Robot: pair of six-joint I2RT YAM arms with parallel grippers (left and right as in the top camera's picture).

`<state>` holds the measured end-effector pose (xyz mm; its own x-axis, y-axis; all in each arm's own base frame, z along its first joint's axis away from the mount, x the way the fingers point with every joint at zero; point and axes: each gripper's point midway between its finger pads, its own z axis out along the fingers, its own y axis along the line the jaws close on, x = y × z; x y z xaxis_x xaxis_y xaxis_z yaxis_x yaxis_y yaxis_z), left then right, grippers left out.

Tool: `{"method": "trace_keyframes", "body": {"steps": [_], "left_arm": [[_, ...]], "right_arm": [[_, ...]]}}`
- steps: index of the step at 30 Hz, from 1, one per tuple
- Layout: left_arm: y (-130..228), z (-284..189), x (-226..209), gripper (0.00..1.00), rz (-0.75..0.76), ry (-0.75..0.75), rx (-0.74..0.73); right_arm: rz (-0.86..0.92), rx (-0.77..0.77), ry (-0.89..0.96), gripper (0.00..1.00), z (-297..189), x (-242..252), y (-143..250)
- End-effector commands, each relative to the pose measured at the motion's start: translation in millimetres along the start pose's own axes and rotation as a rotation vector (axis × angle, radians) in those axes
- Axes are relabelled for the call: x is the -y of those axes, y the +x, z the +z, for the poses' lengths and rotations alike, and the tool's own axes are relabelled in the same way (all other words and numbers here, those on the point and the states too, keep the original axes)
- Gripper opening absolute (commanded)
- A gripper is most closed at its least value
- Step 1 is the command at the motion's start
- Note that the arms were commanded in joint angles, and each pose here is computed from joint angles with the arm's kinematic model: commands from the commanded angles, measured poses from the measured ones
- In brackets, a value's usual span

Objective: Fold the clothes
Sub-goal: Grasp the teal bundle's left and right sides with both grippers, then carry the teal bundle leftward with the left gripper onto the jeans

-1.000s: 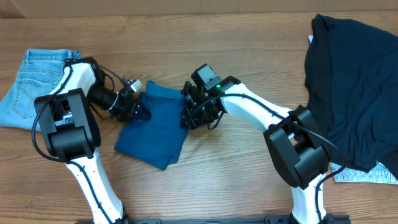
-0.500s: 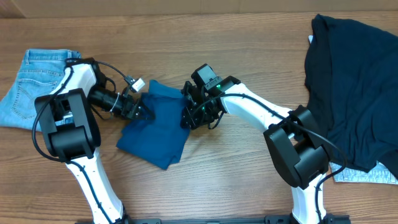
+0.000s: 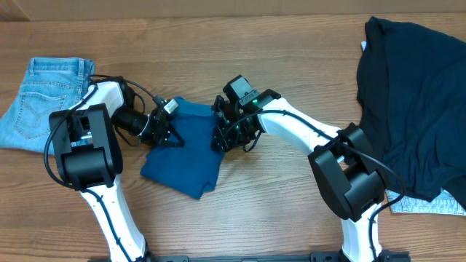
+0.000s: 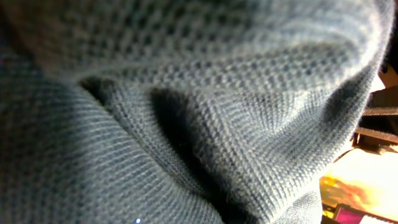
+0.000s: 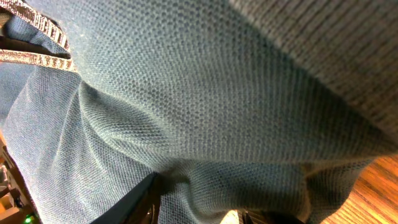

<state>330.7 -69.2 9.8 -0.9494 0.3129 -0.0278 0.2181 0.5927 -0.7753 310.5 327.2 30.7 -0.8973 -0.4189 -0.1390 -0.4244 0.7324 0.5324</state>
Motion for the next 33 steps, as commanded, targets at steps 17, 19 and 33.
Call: {"method": "trace_keyframes", "body": {"steps": [17, 19, 33], "left_arm": [[-25, -143, 29, 0.04, -0.043, -0.557, 0.210], [-23, -159, 38, 0.04, -0.029, -0.618, 0.243], [0, -269, 27, 0.05, -0.147, -1.207, 0.370]], "right_arm": [[0.088, 0.427, 0.165, 0.40, -241, 27, -36], [0.115, 0.443, 0.186, 0.40, -258, 39, -28], [0.174, 0.414, 0.246, 0.40, -283, 77, 1]]}}
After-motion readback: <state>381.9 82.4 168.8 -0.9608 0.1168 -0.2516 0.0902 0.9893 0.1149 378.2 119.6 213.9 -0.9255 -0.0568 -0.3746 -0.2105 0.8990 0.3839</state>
